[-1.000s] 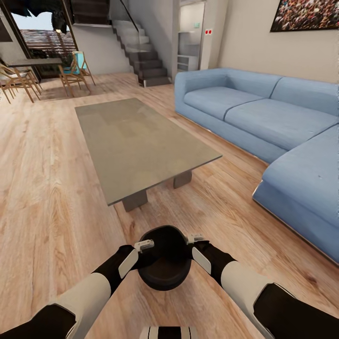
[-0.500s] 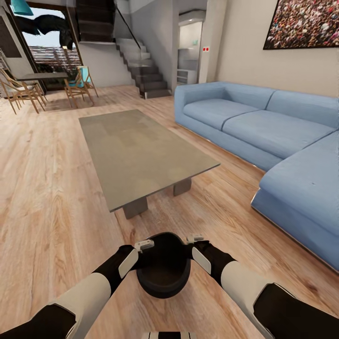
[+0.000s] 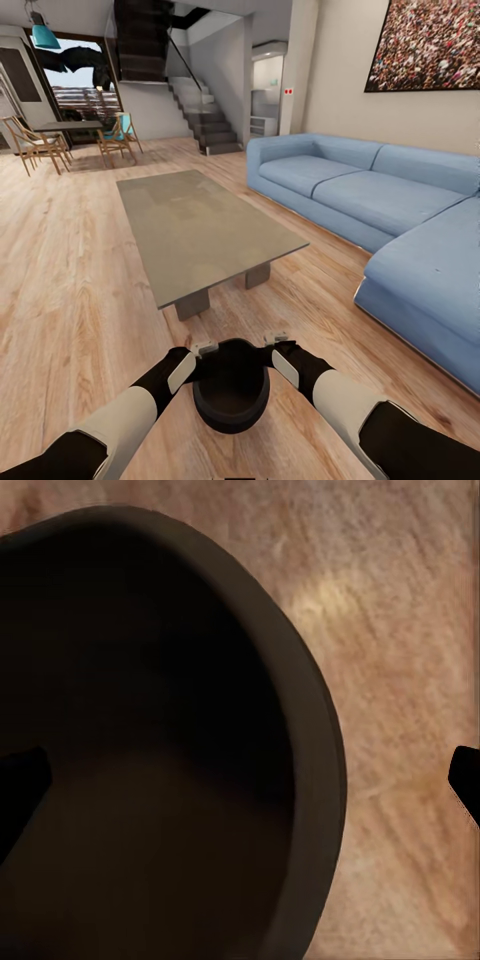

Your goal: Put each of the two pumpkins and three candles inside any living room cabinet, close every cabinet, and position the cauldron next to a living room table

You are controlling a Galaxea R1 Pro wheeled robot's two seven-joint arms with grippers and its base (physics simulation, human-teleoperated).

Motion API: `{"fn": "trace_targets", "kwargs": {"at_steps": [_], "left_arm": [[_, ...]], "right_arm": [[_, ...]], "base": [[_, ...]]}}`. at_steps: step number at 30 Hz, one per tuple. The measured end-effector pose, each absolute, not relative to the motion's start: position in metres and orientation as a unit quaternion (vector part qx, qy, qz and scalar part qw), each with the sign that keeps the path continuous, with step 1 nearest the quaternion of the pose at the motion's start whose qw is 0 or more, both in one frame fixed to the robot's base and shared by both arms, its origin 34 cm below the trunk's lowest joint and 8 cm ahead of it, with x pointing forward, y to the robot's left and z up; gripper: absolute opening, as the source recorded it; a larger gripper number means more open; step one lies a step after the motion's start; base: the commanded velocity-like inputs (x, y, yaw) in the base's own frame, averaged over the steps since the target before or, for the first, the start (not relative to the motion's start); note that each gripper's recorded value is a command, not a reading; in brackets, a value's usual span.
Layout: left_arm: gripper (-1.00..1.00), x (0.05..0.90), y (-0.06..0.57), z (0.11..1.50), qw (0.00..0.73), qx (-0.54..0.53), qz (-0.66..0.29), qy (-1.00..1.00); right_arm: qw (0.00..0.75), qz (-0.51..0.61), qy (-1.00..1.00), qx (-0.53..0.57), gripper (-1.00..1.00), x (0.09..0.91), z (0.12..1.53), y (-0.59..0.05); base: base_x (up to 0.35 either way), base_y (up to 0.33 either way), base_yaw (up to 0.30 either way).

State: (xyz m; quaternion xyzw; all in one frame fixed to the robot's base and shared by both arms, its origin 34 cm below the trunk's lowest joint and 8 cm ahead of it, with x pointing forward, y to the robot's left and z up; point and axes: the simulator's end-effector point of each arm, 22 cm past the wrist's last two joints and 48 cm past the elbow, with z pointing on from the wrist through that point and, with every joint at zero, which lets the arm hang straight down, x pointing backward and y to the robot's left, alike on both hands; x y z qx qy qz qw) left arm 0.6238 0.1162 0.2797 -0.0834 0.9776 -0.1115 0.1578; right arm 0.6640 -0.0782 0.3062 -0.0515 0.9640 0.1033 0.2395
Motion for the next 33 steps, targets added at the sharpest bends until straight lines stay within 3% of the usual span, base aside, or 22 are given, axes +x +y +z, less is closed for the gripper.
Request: {"fn": "trace_targets", "kwargs": {"at_steps": [25, 33], "left_arm": [[1.00, 0.629, 0.119, 0.316, 0.183, -0.080, -0.109, 0.974], [1.00, 0.629, 0.120, 0.315, 0.181, -0.080, -0.108, 0.974]], "right_arm": [[0.278, 0.102, 0.953, -0.056, 1.00, 0.678, 0.356, -0.078], [0.280, 0.103, 0.953, -0.056, 1.00, 0.678, 0.356, -0.078]], "base": [[0.000, 0.000, 0.000], [-0.234, 0.000, 0.000]]}}
